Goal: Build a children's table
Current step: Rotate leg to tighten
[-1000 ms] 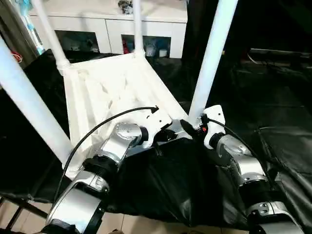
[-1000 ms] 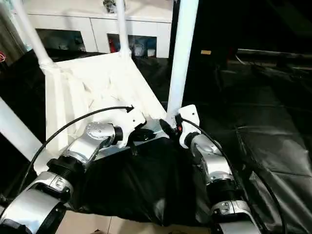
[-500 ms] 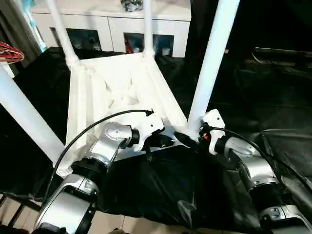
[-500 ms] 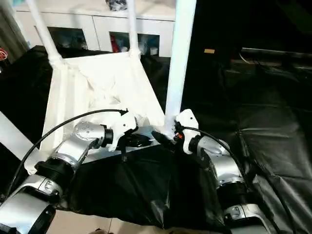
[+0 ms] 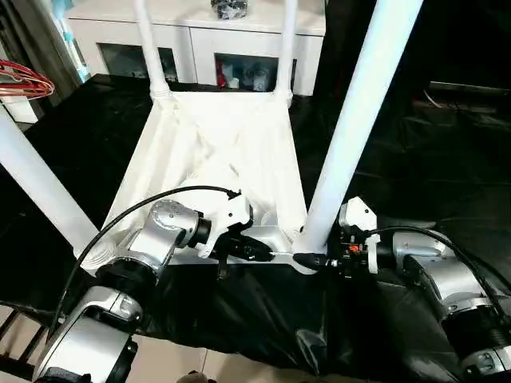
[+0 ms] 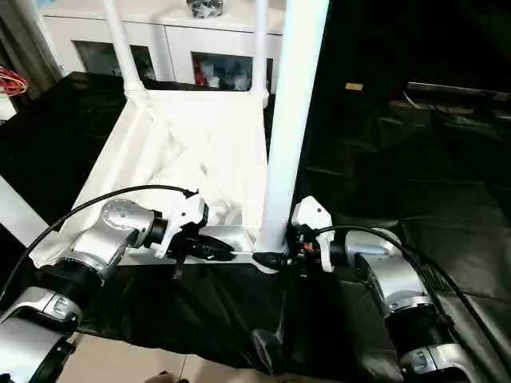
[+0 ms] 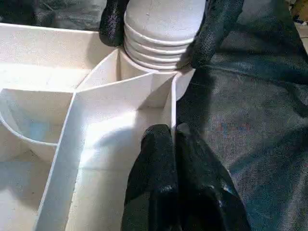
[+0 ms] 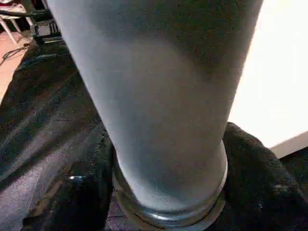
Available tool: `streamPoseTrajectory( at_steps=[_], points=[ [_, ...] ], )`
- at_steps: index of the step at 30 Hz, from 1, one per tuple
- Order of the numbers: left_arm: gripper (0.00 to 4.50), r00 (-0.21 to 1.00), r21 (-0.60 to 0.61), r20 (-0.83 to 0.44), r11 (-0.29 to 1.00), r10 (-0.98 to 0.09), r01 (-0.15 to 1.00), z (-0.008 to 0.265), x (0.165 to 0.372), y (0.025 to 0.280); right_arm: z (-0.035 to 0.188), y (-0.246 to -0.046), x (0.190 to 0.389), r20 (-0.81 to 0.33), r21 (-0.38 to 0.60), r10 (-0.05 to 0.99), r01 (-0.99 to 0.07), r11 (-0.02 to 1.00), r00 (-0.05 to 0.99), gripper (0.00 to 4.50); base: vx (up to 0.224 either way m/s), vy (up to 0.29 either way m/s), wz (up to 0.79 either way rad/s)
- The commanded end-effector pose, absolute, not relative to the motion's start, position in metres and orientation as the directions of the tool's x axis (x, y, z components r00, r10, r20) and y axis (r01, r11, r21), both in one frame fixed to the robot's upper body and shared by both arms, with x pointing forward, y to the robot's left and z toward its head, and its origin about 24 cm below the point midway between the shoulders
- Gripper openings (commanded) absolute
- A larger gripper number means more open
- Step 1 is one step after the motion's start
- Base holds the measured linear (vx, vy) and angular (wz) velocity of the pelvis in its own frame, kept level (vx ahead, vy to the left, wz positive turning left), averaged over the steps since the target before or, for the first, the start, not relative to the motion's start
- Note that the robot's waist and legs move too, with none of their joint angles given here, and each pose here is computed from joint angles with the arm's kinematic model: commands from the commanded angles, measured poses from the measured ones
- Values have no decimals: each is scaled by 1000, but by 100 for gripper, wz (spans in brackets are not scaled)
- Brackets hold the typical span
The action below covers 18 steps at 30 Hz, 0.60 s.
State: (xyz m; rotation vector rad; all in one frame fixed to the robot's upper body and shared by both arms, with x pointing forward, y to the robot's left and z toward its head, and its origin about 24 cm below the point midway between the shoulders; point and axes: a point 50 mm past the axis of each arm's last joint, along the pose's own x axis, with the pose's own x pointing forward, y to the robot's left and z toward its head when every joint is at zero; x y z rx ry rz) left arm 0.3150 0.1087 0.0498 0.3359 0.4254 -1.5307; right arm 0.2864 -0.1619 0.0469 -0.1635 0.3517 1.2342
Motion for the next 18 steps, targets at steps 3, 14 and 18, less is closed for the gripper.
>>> streamPoseTrajectory(
  at_steps=[3,14,18],
  points=[
    [0,-10,-25,-423,1,-906,1000,57,315,101,44,-151,278,-335,120,923,-962,243,191,273,0,0,0],
    [0,289,49,-383,293,-877,955,55,332,73,21,-138,306,-331,52,711,-740,670,621,270,0,0,0],
    [0,381,57,-376,389,-845,919,54,337,58,16,-127,319,-317,84,589,-597,798,743,270,0,0,0]
  ],
)
